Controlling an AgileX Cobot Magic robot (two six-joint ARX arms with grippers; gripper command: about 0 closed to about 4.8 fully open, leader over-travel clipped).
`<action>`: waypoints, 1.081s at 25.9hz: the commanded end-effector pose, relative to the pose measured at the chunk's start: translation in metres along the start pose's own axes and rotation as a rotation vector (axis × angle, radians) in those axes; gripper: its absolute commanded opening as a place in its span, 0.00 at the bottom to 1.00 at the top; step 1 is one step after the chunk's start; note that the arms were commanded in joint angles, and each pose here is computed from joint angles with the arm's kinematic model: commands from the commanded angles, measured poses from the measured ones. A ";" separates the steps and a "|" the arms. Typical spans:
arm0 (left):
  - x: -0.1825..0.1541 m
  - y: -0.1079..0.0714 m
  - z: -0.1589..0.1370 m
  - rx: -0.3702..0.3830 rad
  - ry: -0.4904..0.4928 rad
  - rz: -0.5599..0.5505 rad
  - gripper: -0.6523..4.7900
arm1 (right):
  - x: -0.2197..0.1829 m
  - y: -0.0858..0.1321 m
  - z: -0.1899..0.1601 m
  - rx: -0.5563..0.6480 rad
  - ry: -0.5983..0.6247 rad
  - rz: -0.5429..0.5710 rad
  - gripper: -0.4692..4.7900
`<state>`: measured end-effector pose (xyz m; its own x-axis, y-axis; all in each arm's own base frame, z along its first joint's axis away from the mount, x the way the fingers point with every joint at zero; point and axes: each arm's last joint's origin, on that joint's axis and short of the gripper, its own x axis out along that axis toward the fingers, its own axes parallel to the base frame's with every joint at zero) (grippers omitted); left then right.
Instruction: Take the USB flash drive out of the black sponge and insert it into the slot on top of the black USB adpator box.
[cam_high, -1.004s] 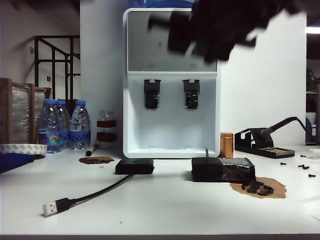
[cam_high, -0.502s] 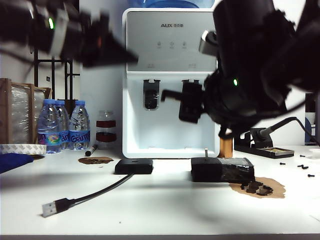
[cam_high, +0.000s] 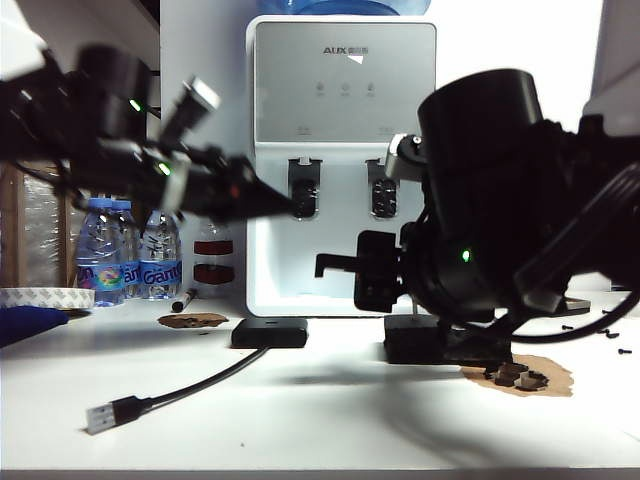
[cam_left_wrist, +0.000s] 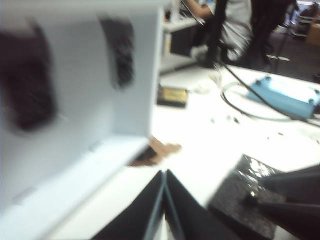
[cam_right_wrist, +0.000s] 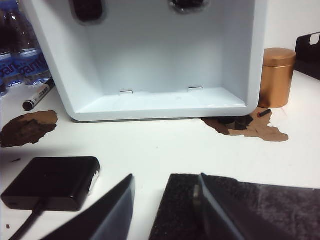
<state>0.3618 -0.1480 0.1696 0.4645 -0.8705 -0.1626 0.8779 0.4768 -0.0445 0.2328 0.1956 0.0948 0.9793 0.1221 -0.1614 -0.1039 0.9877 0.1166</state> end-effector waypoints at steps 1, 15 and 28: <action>0.019 -0.008 -0.013 -0.006 0.023 -0.061 0.11 | 0.005 0.002 -0.004 0.004 -0.013 -0.006 0.49; 0.060 -0.049 -0.033 0.087 0.081 -0.109 0.11 | 0.018 0.002 -0.001 -0.079 -0.071 -0.111 0.49; 0.082 -0.046 -0.047 0.080 0.098 -0.104 0.11 | 0.022 0.002 -0.008 -0.070 0.023 -0.017 0.43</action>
<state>0.3530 -0.2334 0.1106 0.3603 -0.8943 -0.2654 0.9279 0.3729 0.0032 0.2522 0.1993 0.0811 0.9749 0.0992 -0.1994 -0.0949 0.9950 0.0306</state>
